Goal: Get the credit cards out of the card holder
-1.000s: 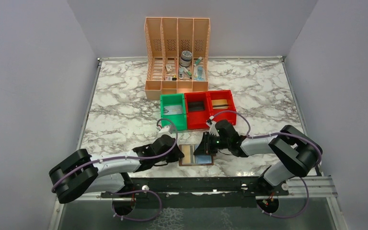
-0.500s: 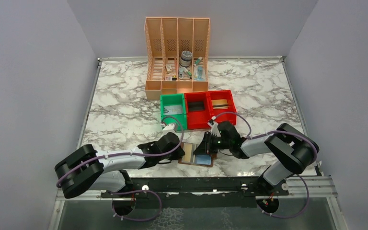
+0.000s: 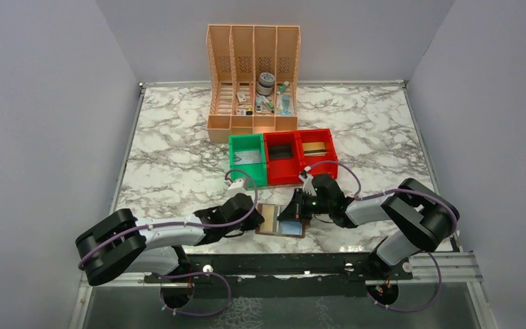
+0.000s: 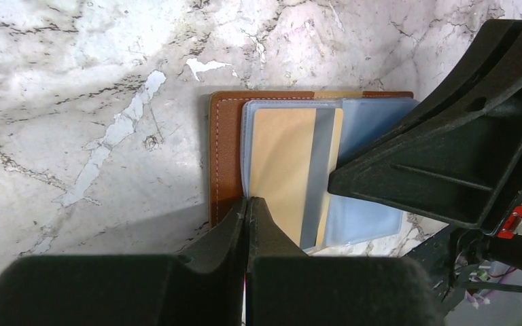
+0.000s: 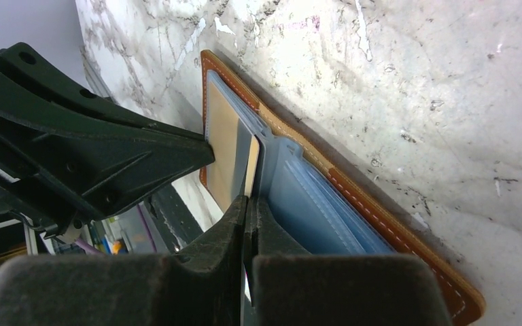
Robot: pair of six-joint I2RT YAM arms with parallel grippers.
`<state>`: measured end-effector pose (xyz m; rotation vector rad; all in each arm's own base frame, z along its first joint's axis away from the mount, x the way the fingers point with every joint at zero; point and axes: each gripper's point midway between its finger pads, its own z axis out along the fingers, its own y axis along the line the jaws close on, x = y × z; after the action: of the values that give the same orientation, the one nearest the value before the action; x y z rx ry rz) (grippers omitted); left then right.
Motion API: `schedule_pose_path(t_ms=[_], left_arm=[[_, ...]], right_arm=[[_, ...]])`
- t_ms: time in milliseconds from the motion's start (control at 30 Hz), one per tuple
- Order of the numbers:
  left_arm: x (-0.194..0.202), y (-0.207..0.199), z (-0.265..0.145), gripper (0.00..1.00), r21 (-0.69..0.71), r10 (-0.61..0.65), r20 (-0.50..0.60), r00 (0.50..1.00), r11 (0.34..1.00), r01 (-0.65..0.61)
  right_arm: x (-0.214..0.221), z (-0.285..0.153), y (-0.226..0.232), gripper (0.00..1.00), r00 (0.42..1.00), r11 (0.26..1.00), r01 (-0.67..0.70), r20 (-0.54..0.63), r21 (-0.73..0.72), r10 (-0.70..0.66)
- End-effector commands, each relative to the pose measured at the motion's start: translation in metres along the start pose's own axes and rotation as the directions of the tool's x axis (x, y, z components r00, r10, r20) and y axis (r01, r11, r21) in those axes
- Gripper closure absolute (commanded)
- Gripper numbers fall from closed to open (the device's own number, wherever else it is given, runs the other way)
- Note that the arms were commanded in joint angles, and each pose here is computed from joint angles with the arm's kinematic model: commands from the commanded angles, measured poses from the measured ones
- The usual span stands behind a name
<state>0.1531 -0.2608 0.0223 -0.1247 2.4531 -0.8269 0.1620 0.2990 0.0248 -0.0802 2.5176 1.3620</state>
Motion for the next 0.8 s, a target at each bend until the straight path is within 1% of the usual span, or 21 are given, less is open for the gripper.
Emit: schedule_pose_path(t_ms=[0, 367, 533, 633, 767], left_arm=[[0.019, 0.003, -0.004, 1.00, -0.010, 0.004, -0.072, 0.997, 1.000, -0.005], [0.015, 0.012, -0.012, 1.00, -0.035, 0.015, -0.044, 0.999, 0.999, -0.017], [0.014, 0.011, -0.012, 1.00, -0.029, 0.014, -0.040, 0.999, 0.999, -0.015], [0.013, 0.009, -0.012, 1.00, -0.026, 0.013, -0.038, 0.999, 1.000, -0.014], [0.012, 0.007, -0.012, 1.00, -0.022, 0.010, -0.033, 0.999, 1.000, -0.010]], right_arm=[[-0.008, -0.002, 0.031, 0.99, 0.999, 0.996, 0.045, 0.030, -0.076, -0.043], [-0.009, -0.012, 0.027, 0.99, 0.998, 0.996, 0.057, 0.037, -0.061, -0.055], [-0.007, -0.014, 0.026, 0.99, 0.998, 0.996, 0.063, 0.018, -0.060, -0.062], [-0.004, -0.012, 0.020, 0.99, 0.998, 0.998, 0.061, 0.001, -0.035, -0.061], [0.001, -0.008, 0.003, 0.87, 0.998, 0.998, 0.063, -0.026, 0.031, -0.062]])
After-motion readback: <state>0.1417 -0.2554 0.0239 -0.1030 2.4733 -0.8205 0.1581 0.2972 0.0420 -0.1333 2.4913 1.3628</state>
